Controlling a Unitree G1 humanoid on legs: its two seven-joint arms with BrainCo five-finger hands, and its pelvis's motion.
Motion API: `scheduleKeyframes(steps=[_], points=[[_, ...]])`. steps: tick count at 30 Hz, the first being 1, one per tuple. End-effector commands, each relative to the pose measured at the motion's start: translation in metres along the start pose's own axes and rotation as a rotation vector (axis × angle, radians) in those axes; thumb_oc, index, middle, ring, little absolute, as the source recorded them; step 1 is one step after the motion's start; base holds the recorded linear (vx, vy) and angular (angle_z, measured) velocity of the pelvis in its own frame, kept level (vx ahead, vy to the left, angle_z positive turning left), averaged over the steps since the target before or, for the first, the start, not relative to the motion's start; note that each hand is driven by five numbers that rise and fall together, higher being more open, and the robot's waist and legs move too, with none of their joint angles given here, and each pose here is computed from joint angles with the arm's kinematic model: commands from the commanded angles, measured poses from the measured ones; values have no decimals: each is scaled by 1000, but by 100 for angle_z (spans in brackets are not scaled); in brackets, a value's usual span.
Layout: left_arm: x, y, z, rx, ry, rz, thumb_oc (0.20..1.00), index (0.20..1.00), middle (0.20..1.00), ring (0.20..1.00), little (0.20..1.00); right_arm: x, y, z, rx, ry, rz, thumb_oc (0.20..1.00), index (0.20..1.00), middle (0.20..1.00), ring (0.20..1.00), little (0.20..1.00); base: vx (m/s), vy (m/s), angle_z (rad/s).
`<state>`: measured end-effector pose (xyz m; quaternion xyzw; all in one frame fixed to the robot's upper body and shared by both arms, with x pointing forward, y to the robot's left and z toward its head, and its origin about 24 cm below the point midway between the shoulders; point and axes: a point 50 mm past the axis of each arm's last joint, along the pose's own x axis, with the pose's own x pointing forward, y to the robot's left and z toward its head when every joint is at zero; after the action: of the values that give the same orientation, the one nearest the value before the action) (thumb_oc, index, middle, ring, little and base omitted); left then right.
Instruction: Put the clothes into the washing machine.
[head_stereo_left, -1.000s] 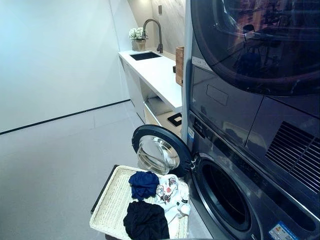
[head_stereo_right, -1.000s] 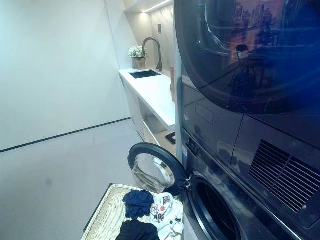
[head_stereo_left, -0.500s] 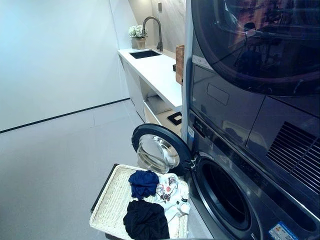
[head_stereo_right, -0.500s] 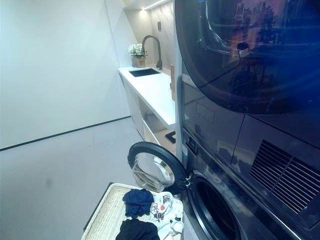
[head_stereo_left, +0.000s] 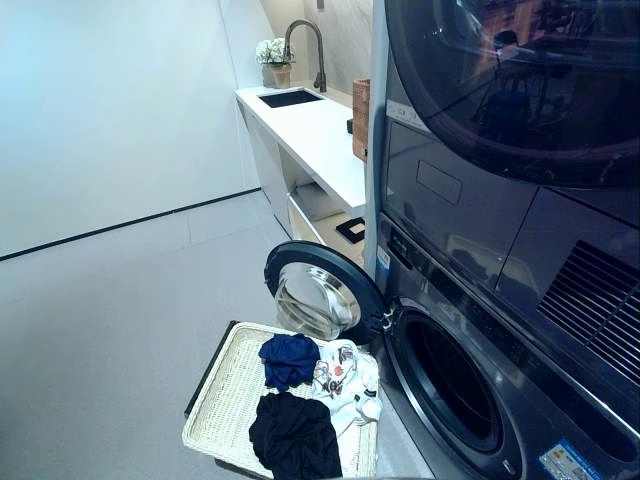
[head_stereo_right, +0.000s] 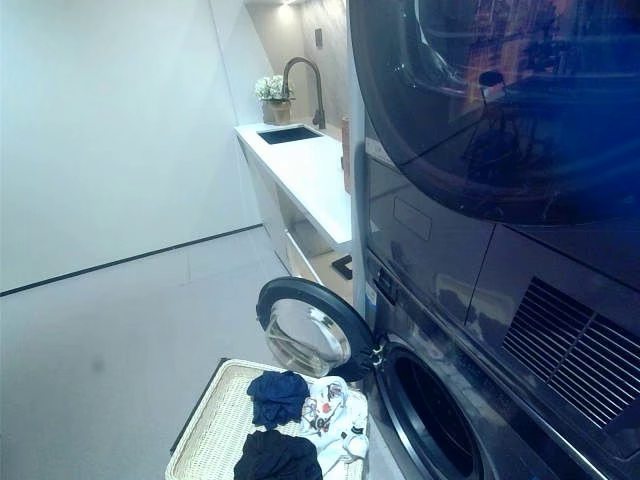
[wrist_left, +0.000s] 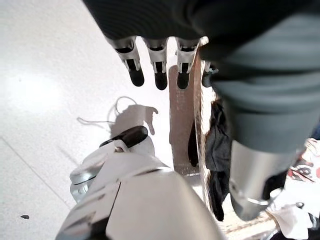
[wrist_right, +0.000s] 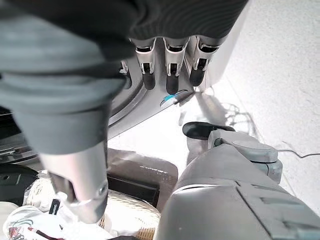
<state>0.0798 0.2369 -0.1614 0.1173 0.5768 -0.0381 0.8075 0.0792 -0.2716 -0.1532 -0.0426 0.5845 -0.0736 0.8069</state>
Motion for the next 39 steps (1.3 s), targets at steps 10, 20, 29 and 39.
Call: scheduleKeyframes(steps=[10, 20, 29, 39], points=[[-23, 63, 156, -232, -637, 434, 1000, 1000, 1000, 1000, 1000, -14, -7, 154, 55, -489, -26, 1000, 1000, 1000, 1000, 1000, -185, 20, 3], [-91, 96, 262, -281, -1068, 780, 1000, 1000, 1000, 1000, 1000, -42, -13, 225, 99, -712, -24, 1000, 1000, 1000, 1000, 1000, -140, -12, 5], [-155, 102, 315, -227, -1393, 1113, 1000, 1000, 1000, 1000, 1000, -61, 1, 261, 75, -842, 24, 1000, 1000, 1000, 1000, 1000, -17, -26, 5], [-201, 81, 356, 227, -1661, 1190, 1000, 1000, 1000, 1000, 1000, -88, 4, 294, 59, -980, 61, 1000, 1000, 1000, 1000, 1000, 13, -17, 2]])
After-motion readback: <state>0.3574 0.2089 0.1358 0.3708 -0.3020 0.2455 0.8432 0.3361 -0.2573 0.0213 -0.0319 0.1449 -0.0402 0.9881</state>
